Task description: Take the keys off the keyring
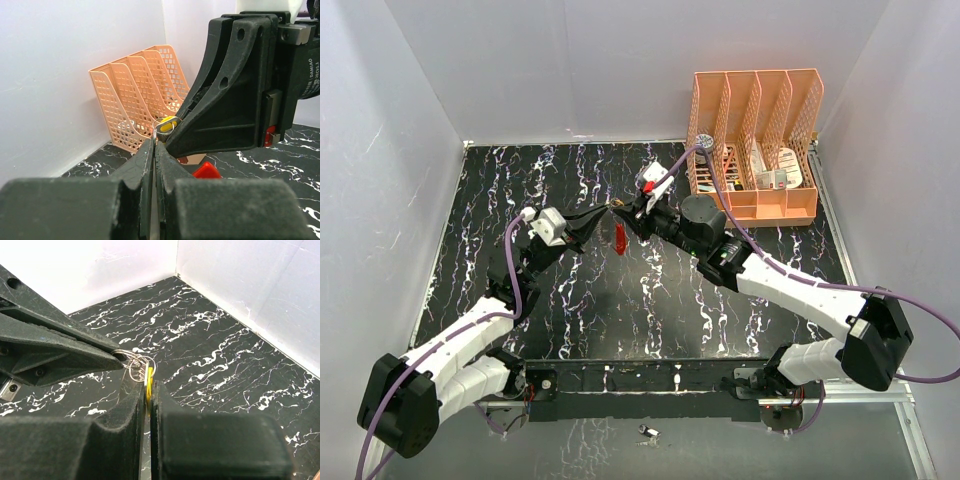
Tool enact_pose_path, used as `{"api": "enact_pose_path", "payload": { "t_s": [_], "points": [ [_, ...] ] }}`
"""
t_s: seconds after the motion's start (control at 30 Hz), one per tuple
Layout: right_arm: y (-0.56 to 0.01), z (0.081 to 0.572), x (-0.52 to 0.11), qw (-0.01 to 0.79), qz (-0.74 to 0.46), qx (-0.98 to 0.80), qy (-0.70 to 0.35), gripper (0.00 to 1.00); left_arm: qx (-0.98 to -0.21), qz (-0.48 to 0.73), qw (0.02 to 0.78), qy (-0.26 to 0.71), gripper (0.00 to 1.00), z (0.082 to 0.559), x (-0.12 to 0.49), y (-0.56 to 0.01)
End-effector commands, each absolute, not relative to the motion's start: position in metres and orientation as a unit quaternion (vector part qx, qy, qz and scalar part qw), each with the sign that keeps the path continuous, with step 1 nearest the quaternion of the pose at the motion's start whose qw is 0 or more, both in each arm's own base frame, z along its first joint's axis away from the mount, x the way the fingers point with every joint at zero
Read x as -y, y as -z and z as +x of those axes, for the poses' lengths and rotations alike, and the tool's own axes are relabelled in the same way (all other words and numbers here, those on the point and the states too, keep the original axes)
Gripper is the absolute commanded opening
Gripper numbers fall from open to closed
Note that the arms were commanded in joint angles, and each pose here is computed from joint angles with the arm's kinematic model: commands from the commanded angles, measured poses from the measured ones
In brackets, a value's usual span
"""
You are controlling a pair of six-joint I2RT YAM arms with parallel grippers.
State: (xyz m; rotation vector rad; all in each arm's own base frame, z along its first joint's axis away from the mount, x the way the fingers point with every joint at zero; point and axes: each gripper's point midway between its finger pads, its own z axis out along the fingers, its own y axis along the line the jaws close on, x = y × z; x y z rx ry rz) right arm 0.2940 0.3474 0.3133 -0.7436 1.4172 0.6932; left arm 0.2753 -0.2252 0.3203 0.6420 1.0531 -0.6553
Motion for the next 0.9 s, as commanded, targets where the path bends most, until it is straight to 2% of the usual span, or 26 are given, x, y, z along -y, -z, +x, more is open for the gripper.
{"api": "enact_pose_path", "payload": {
  "t_s": [0.0, 0.87],
  "points": [
    [-0.353, 0.293, -0.341, 0.681, -0.311, -0.591, -0.302, 0.00, -0.449, 0.290, 0.796, 0.284, 0.00, 0.271, 0.218, -0.349],
    [-0.383, 0.309, -0.318, 0.732, -0.311, -0.570, -0.207, 0.00, -0.498, 0.302, 0.757, 0.297, 0.00, 0.279, 0.227, -0.318]
  ]
}}
